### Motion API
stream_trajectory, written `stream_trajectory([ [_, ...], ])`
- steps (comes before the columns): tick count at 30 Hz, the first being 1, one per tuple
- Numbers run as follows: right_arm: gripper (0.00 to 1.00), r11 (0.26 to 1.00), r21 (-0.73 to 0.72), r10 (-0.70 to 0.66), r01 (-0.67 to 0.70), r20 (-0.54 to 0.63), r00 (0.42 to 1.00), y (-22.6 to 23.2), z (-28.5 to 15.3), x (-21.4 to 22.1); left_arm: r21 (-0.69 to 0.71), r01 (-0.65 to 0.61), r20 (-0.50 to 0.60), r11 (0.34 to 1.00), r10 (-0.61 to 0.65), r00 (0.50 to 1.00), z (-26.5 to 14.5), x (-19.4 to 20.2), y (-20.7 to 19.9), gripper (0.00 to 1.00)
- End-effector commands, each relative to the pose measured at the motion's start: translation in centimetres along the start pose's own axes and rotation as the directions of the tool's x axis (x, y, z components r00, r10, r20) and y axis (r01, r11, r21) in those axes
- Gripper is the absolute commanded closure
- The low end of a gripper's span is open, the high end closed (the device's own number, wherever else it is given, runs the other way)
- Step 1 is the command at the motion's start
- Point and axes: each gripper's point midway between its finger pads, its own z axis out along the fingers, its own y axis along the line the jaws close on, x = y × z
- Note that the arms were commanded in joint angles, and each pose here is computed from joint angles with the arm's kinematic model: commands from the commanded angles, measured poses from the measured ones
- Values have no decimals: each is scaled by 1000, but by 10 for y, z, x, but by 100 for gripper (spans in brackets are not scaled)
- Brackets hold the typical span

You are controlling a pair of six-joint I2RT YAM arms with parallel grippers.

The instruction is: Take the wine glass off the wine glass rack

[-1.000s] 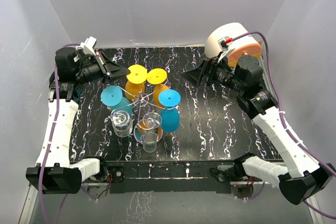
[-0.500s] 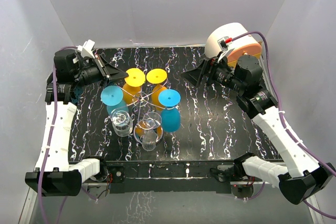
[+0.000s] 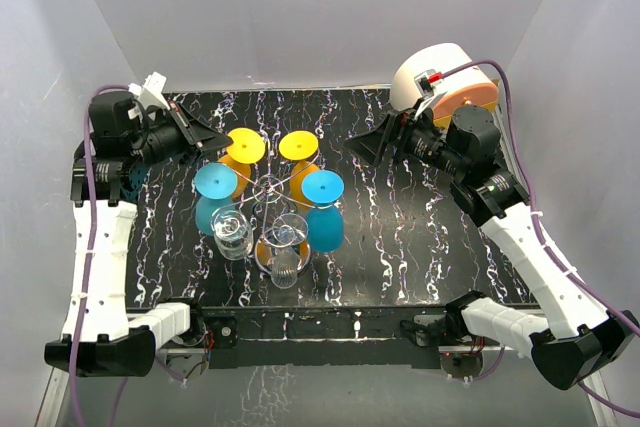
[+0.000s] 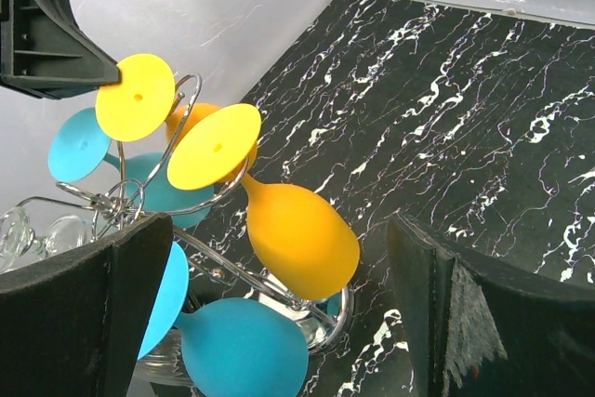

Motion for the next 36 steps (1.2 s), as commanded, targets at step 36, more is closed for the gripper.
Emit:
stream_trajectory([
  [36,2,882,-462,302,-94,399,866,76,28,-147,883,-99,147,458,-70,987,-86,-95,-220,100],
])
